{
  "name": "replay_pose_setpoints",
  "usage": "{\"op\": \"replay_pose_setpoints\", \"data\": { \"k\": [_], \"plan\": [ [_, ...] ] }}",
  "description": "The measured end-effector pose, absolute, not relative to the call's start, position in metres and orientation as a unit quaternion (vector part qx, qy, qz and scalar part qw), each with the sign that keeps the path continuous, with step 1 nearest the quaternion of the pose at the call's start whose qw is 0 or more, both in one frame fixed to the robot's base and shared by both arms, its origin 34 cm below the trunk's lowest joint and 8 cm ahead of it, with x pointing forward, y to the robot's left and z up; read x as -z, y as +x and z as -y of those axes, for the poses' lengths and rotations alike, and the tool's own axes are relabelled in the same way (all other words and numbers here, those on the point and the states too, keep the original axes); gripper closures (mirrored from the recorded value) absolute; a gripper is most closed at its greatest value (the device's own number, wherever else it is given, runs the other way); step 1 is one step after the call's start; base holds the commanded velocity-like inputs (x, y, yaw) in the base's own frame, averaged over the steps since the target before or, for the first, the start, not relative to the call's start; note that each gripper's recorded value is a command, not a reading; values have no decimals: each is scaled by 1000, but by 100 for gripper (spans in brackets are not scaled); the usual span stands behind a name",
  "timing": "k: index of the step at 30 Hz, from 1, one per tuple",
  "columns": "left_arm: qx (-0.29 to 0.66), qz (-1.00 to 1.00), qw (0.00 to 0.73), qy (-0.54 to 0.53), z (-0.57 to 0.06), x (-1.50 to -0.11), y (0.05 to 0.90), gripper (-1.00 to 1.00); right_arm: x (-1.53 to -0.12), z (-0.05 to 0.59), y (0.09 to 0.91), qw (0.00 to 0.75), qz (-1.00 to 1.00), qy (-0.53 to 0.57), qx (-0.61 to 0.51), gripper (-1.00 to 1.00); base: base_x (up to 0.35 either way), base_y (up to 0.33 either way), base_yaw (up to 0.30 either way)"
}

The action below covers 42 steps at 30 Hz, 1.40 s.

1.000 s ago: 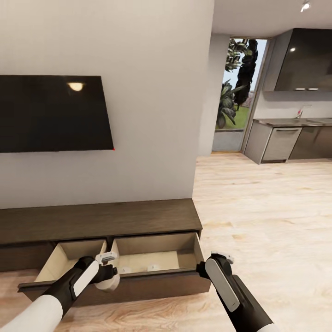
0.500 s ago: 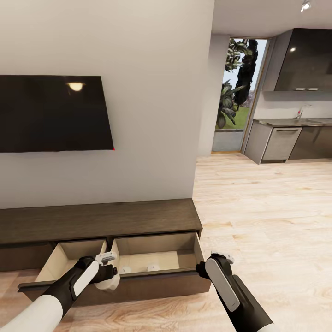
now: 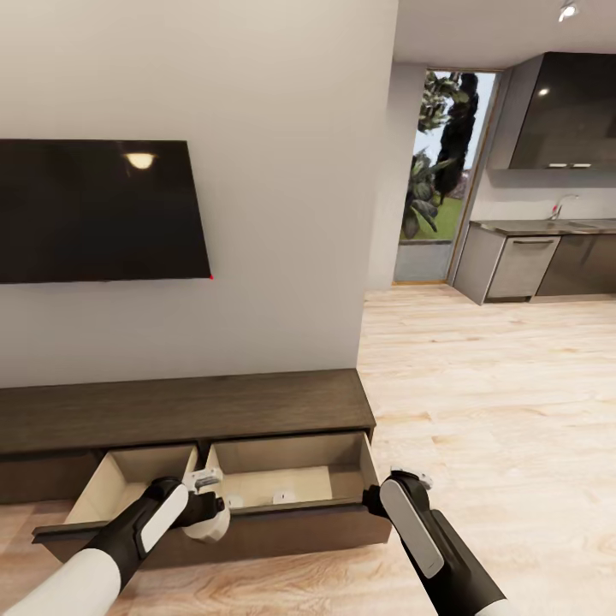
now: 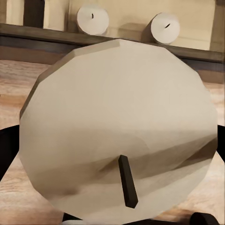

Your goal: Place each of the two pumpkins and all three candles from the living room inside a cabinet in the living room (use any cabinet), then make sure every cabinet is closed, and position the cauldron so it is next to a table in the living room.

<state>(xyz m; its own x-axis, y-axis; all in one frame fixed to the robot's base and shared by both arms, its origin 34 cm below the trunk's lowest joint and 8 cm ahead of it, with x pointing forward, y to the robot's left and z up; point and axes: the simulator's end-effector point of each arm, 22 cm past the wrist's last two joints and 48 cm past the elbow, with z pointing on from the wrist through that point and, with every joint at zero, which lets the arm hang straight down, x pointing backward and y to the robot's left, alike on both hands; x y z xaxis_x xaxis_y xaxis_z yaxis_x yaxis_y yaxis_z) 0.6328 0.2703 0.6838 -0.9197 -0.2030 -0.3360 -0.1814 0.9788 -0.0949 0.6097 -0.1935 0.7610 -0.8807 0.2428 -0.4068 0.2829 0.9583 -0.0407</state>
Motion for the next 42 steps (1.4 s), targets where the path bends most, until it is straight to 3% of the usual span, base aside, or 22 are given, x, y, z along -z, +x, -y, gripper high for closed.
{"op": "replay_pose_setpoints", "data": {
  "k": [42],
  "plan": [
    [29, -979, 176, -101, -270, -686, 633, 100, -764, 192, 611, 207, -968, 137, 46, -100, 280, 0, 30]
  ]
}}
